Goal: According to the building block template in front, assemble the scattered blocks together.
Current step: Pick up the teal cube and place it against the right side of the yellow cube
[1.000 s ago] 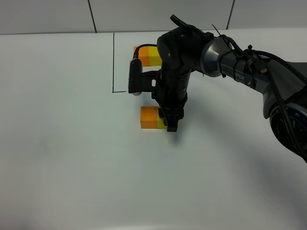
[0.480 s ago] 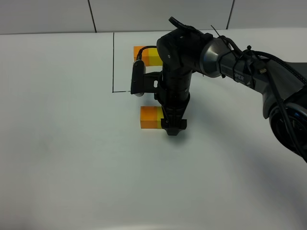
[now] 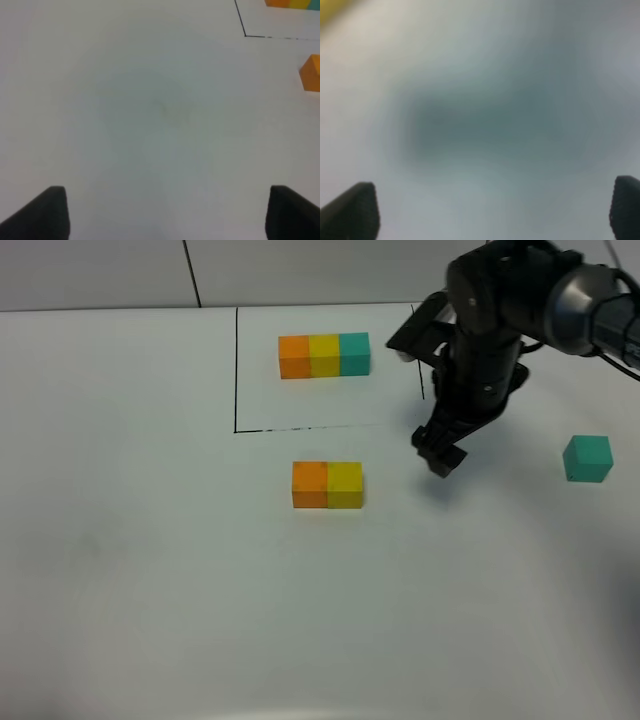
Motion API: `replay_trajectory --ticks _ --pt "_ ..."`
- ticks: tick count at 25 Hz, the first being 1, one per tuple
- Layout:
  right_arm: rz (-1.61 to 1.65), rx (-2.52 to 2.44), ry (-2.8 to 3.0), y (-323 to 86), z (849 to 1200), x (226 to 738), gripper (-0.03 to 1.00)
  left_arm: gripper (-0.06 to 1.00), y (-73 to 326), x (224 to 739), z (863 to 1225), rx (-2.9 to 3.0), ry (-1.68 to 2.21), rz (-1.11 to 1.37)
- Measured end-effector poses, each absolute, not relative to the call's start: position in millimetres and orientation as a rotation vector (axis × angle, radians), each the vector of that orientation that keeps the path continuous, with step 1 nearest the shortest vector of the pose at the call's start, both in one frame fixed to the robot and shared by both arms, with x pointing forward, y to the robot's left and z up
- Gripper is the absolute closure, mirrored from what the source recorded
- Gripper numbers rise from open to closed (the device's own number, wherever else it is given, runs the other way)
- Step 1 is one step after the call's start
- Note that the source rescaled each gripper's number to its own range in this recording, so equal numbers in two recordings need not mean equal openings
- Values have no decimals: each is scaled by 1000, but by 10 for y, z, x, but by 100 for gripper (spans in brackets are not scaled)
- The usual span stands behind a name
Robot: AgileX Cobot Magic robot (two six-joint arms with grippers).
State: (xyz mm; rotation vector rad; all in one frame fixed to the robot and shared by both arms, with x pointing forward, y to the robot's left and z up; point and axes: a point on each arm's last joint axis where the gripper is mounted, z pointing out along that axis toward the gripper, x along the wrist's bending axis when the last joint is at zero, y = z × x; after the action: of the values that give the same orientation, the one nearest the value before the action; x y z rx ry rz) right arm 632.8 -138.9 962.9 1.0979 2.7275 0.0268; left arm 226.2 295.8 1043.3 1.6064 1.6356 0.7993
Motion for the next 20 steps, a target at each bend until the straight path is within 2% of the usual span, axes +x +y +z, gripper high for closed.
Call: replay_trajectory --ticks 4,9,20 --pt "72 1471 2512 -1895 9716 6232 9 -5 2958 2262 10433 1606 1636 799" --pt "69 1783 2306 -2464 9634 6151 10 -5 2958 2262 10433 1606 1636 799" --pt "184 1996 2117 -3009 9444 6203 14 -5 2958 2262 10433 1606 1636 799"
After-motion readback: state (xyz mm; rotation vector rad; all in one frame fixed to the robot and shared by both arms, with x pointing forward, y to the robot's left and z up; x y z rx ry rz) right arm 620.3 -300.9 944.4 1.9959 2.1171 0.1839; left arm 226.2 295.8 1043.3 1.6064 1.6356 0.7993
